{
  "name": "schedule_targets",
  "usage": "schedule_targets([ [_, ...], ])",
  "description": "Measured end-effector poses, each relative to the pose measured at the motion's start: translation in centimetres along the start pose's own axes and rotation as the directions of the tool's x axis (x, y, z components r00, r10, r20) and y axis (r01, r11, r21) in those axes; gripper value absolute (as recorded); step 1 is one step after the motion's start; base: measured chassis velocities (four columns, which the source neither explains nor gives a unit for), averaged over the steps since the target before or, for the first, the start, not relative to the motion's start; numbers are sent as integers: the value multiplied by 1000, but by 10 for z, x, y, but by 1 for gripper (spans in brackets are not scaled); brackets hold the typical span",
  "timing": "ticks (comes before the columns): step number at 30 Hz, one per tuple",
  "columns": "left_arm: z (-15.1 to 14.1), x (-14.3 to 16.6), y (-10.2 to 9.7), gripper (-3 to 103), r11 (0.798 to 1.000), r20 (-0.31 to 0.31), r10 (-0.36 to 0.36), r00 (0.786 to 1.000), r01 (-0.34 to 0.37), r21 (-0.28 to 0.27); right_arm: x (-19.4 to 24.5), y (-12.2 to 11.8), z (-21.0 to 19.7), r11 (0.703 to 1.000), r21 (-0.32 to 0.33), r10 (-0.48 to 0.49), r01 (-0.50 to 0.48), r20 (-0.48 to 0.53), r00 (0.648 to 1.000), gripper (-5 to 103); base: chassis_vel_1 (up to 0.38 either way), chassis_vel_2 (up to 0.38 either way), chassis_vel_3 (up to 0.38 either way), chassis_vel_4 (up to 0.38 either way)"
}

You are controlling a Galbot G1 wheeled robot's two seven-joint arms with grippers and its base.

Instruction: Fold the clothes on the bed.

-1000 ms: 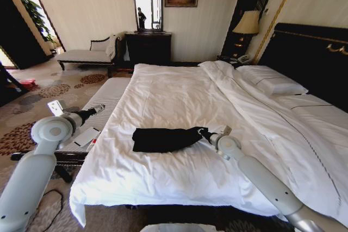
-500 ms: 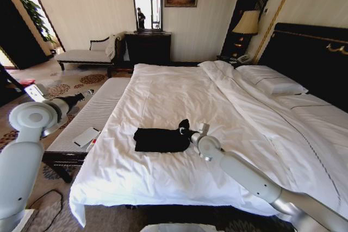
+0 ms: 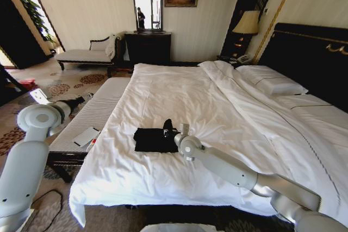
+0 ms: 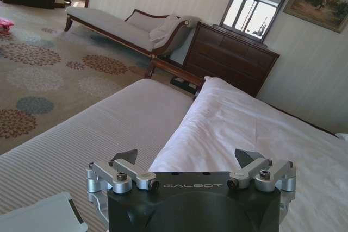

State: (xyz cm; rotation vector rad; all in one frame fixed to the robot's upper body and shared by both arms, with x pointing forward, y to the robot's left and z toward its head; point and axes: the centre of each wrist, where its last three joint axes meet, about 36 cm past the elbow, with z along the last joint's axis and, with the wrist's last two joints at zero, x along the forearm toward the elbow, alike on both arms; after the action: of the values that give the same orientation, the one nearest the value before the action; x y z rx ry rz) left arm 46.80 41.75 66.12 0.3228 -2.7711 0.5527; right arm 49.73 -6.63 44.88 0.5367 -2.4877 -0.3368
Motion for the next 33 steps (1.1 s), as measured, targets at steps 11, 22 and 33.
schedule_targets([
  [11, 1, 2, 5, 100, 1000, 1, -14, 1000, 14, -7, -24, 48, 16, 998, 30, -46, 46, -10, 999, 10, 0, 0, 0, 0],
  [22, 3, 6, 3, 100, 1000, 1, -11, 1000, 11, -21, -29, 63, 37, 997, 31, -69, 68, 25, 997, 52, 0, 0, 0, 0],
  [33, 2, 10, 8, 100, 1000, 7, -20, 1000, 20, -16, 5, 104, -2, 978, 13, -210, 210, 116, 971, 90, 0, 0, 0, 0],
])
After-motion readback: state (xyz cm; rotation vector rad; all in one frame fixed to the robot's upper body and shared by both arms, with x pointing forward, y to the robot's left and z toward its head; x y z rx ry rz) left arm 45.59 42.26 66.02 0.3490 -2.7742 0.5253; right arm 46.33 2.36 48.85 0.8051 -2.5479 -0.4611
